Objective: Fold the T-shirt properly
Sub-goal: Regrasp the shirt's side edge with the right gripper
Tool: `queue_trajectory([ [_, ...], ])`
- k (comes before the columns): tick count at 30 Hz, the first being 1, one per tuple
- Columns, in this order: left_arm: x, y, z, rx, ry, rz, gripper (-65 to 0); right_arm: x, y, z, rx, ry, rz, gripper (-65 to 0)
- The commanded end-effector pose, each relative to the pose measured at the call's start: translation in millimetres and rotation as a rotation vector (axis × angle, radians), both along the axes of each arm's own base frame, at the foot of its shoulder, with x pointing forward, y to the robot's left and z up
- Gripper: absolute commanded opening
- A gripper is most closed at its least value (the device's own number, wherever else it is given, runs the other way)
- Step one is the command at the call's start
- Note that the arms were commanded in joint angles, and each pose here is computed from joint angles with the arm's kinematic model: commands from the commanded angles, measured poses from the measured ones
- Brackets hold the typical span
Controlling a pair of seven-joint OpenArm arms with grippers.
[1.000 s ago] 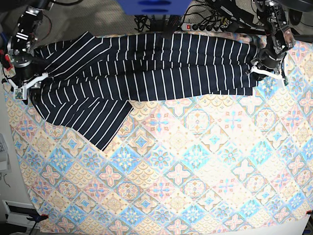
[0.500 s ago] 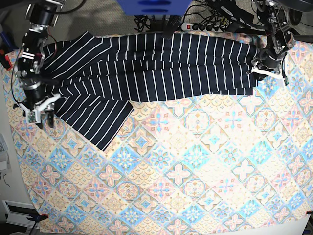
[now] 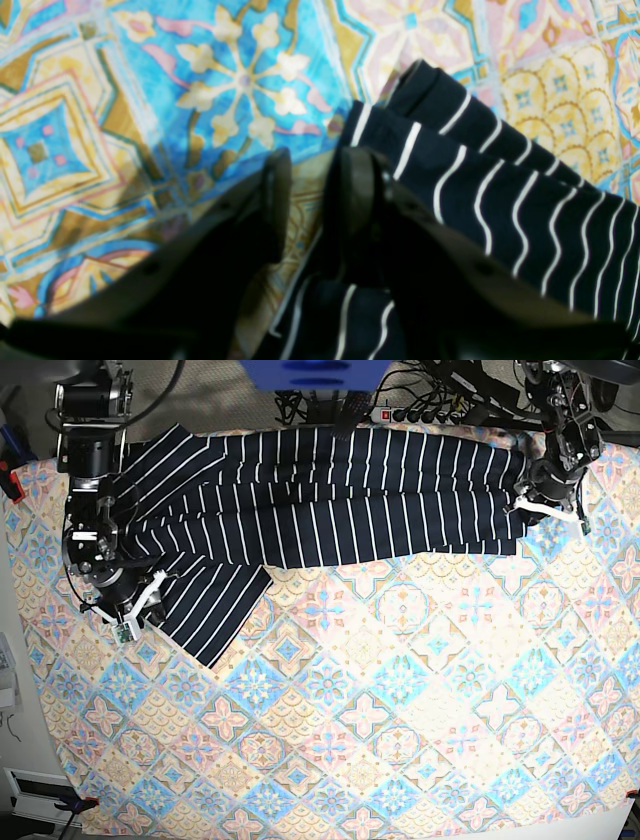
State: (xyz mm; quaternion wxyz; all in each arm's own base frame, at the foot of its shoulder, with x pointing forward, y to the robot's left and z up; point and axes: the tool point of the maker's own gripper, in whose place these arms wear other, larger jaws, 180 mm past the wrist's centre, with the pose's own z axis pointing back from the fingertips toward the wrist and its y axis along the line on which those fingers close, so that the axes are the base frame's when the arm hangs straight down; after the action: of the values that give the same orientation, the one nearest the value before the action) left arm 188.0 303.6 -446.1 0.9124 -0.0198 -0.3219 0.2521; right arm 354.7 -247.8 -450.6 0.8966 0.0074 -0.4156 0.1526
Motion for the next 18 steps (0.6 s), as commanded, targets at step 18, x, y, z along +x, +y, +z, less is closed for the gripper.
queue_trajectory([
  [18, 18.3, 5.0, 15.0, 0.017, -0.058, -0.004, -47.6, -16.7, 7.4, -27.9, 0.049, 0.104, 0.069, -35.5],
])
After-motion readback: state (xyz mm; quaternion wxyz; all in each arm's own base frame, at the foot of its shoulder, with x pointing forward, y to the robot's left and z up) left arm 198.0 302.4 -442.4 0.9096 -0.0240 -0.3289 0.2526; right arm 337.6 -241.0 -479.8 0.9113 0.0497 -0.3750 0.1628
